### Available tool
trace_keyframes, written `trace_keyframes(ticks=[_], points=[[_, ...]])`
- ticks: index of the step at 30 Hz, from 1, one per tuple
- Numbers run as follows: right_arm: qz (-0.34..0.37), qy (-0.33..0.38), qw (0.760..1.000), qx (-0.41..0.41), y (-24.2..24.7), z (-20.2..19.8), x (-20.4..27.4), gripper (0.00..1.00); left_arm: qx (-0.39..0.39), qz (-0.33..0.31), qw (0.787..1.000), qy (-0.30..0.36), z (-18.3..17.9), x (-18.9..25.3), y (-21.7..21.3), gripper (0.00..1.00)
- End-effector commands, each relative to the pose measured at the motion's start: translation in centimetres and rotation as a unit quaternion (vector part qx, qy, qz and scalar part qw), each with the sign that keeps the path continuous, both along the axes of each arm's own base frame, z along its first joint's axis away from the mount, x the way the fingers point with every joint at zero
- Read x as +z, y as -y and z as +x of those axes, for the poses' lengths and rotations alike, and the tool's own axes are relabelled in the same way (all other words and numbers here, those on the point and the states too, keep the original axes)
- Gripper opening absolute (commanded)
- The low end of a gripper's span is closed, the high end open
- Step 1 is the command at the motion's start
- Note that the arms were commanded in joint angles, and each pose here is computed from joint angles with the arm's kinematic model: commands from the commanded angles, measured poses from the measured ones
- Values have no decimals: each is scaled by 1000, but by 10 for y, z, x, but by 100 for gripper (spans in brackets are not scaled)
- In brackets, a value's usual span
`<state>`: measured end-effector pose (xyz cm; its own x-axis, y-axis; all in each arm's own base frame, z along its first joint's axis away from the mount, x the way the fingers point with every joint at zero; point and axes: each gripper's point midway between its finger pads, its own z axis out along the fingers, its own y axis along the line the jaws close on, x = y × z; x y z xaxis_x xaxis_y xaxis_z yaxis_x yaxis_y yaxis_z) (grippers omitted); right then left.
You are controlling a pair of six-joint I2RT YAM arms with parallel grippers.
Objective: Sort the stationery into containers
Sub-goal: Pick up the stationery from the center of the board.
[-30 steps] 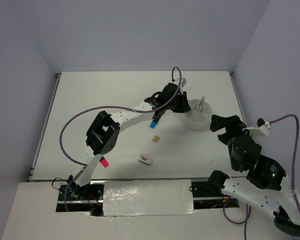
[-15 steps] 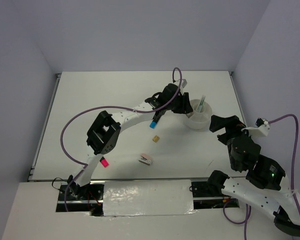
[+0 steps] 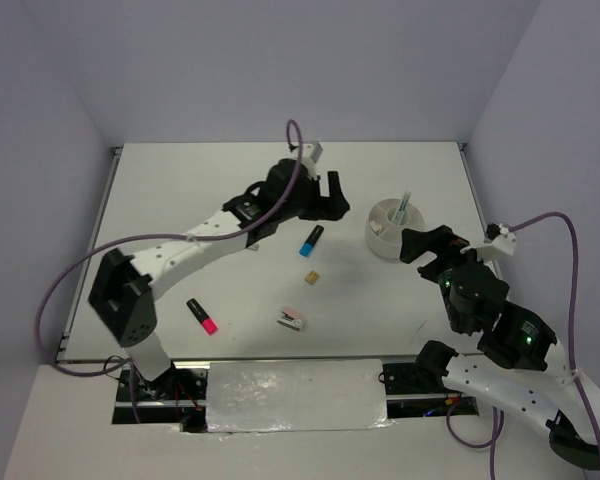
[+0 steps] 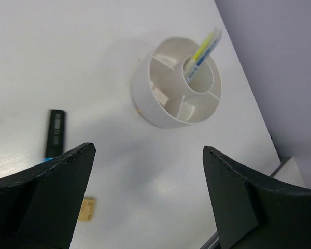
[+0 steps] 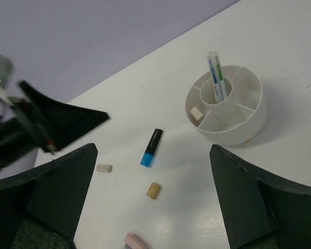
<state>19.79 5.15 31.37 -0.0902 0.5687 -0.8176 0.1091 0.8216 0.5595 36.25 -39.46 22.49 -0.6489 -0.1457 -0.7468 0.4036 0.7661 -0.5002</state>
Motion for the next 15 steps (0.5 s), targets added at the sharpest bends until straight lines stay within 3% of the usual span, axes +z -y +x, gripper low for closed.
trace_keyframes(ticks=[1,5,6,9,10,12,13,15], points=[[-45,-8,998,46,-31,15,-2,97,64,13,996,55,9,41,-60,98],[-138,-44,977,159,-87,28,-18,97,122,80,988,45,-21,42,-137,98],[-191,-66,960,192,-105,36,-34,97,138,96,985,43,-26,42,-154,98],[-260,-91,906,322,-158,41,-70,100,214,156,963,40,-55,43,-215,99],[-261,-100,891,357,-172,40,-79,100,219,137,965,38,-71,54,-224,99],[-271,-153,879,362,-185,55,-113,100,187,137,973,22,-96,55,-230,99],[-264,-167,885,345,-189,66,-113,100,180,121,976,35,-109,68,-238,99],[-244,-242,890,298,-192,81,-147,100,184,149,971,41,-126,68,-261,99]])
